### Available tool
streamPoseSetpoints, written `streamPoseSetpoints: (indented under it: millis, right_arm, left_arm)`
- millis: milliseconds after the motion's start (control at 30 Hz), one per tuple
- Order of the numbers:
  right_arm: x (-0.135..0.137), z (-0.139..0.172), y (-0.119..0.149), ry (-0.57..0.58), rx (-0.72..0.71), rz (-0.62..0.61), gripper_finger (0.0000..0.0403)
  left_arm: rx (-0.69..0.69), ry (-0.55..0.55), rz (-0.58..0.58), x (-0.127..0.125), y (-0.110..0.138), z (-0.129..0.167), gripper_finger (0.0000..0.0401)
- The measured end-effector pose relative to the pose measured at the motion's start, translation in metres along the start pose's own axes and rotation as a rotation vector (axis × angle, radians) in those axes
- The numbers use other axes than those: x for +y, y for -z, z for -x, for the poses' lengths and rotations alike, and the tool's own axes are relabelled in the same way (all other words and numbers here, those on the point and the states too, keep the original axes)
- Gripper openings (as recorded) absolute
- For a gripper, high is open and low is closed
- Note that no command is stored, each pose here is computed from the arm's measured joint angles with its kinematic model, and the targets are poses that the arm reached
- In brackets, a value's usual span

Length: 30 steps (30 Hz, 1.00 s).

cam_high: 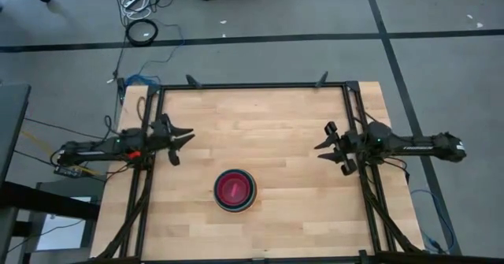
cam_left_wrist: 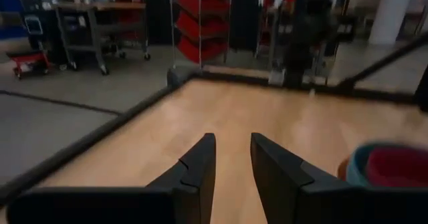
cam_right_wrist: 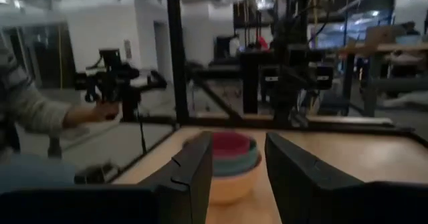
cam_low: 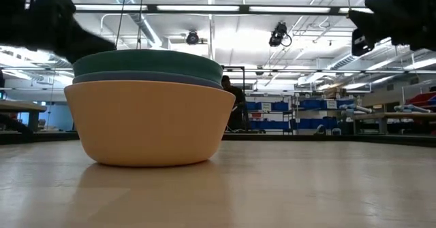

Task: Nest bowls inside each other
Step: Return to Home Position

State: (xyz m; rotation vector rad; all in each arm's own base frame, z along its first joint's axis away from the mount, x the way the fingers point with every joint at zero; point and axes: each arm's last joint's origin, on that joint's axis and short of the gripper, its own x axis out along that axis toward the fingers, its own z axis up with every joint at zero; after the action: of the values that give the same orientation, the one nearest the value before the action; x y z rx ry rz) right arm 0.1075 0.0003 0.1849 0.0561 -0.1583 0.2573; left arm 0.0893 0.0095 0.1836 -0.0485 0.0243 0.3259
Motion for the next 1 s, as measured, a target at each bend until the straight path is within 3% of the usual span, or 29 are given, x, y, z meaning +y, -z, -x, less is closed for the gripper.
streamPoseSetpoints:
  millis: [67, 367, 1000]
  right_arm:
    - [0.001, 0.000, 0.004, -0.008, 0.042, 0.017, 0.0129]
    - [0.002, 0.000, 0.015, -0.013, 0.150, 0.006, 0.0129]
    - [0.002, -0.001, 0.013, -0.015, 0.128, 0.015, 0.0129]
  left_arm:
    - [0.019, -0.001, -0.008, -0.001, 0.011, -0.003, 0.0103]
    - [0.029, -0.048, -0.057, -0.001, 0.014, -0.008, 0.0103]
    - [0.022, -0.047, -0.051, -0.001, 0.014, -0.009, 0.0103]
